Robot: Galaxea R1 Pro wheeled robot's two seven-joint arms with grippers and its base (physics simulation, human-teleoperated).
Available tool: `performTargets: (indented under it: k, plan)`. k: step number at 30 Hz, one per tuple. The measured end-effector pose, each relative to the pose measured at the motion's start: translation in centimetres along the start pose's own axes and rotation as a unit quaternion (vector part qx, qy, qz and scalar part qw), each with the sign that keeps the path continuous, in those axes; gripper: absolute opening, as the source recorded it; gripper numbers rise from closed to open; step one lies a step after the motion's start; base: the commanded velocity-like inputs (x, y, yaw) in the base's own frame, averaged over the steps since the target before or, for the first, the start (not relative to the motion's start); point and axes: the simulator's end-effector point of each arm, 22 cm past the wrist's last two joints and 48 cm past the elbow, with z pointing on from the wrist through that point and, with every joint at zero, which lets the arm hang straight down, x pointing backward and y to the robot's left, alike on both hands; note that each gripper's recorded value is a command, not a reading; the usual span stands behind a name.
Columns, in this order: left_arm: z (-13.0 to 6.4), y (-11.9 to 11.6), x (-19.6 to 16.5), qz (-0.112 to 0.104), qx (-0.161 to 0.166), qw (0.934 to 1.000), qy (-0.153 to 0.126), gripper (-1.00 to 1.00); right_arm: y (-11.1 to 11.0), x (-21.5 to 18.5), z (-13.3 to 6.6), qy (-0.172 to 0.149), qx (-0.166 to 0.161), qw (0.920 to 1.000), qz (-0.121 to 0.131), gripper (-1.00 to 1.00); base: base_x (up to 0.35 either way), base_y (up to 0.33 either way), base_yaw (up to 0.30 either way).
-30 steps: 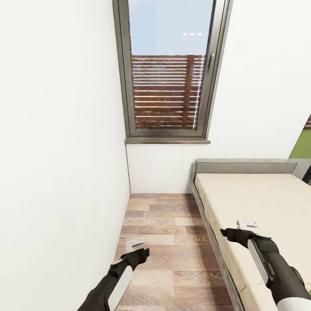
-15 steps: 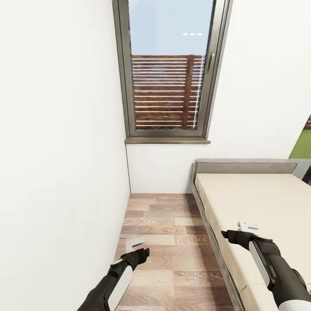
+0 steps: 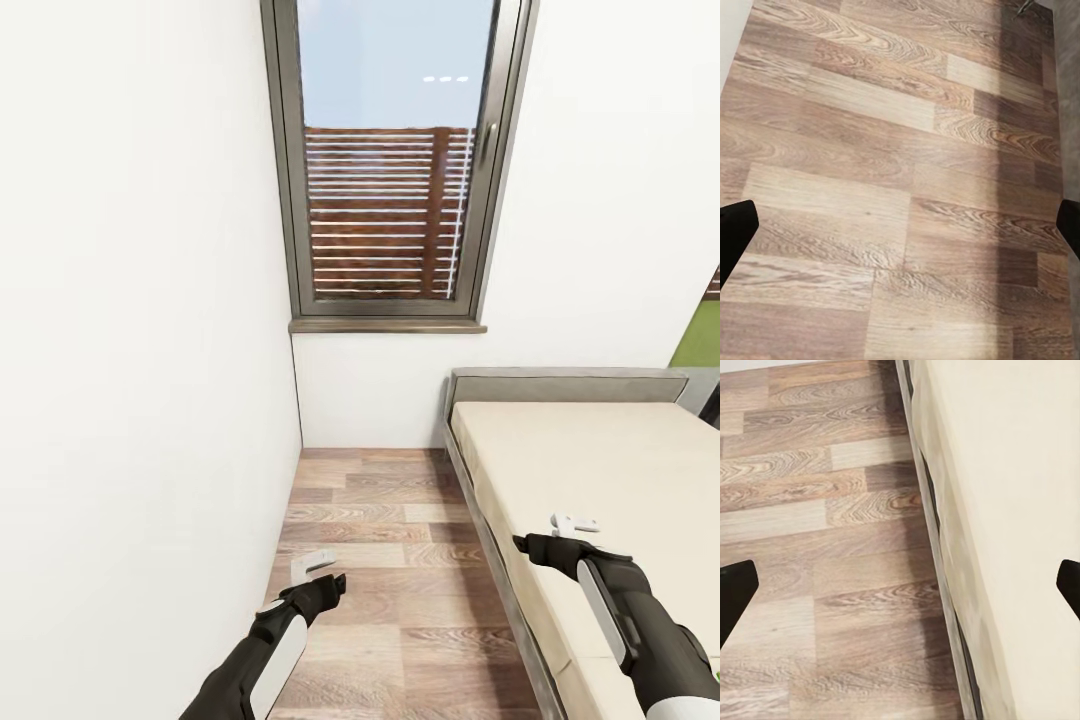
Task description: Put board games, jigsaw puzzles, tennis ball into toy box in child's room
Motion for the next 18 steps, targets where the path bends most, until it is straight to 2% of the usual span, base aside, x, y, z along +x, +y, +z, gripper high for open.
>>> performTargets:
  k: [18]
  plan:
    - [-0.01,0.00,-0.02,-0.001,0.000,1.0000,0.000,1.00,0.14,-0.01,0.00,0.000,-0.001,1.0000,0.001,1.00,0.000,0.000,0.000]
